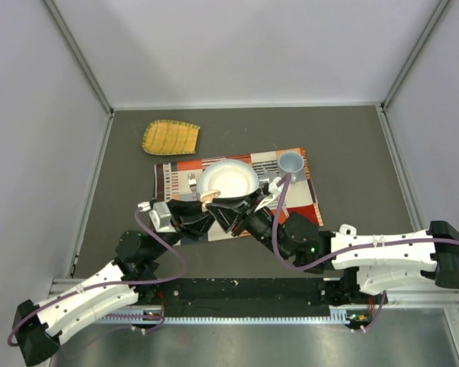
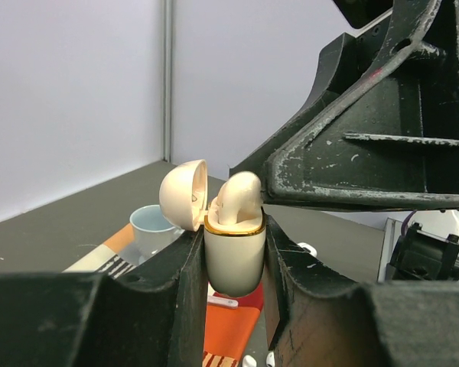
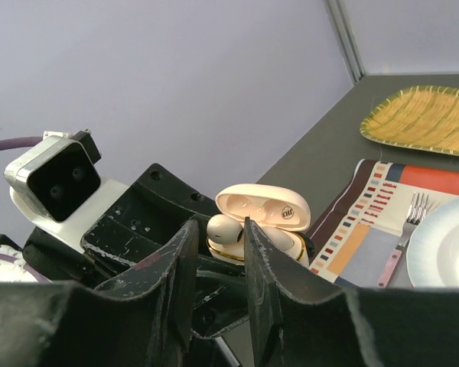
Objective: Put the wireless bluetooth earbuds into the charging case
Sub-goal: Insert the left earbud into the left side groove of the charging case, then close the charging case with the earbuds.
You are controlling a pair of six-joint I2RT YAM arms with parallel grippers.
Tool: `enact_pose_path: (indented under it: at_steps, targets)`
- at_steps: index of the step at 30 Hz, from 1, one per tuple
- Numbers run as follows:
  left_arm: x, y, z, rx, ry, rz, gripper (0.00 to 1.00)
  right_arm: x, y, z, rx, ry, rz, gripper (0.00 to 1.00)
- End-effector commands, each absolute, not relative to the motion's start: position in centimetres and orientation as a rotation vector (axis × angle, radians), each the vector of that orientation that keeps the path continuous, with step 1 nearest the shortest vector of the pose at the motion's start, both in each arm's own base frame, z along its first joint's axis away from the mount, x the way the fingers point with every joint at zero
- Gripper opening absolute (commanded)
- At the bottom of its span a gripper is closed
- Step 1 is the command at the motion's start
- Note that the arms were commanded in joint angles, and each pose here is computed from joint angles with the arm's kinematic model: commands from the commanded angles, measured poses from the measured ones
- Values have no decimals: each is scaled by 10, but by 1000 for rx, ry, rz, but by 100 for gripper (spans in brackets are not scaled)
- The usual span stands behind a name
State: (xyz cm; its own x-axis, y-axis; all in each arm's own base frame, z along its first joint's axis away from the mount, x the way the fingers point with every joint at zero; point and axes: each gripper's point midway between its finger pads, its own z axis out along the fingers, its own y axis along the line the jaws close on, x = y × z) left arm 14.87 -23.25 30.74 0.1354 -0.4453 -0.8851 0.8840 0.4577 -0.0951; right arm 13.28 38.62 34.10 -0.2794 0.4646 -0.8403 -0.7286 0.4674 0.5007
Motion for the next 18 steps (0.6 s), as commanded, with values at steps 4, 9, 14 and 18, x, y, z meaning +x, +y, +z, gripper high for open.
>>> enact_pose_path:
  at_steps: [4,9,14,18]
  targets:
    - [137,-223,343,487,896,-1054,0,132,375,357,-237,1395,1165,39]
    - [137,-222,341,480,899,-1055,0,125,360,381,-184,1259,1269,45]
    - [137,-221,342,480,899,-1055,0,127,350,392,-166,1244,1250,46]
    - [136,-222,339,489,908,-1057,0,136,334,392,-79,1282,1227,52]
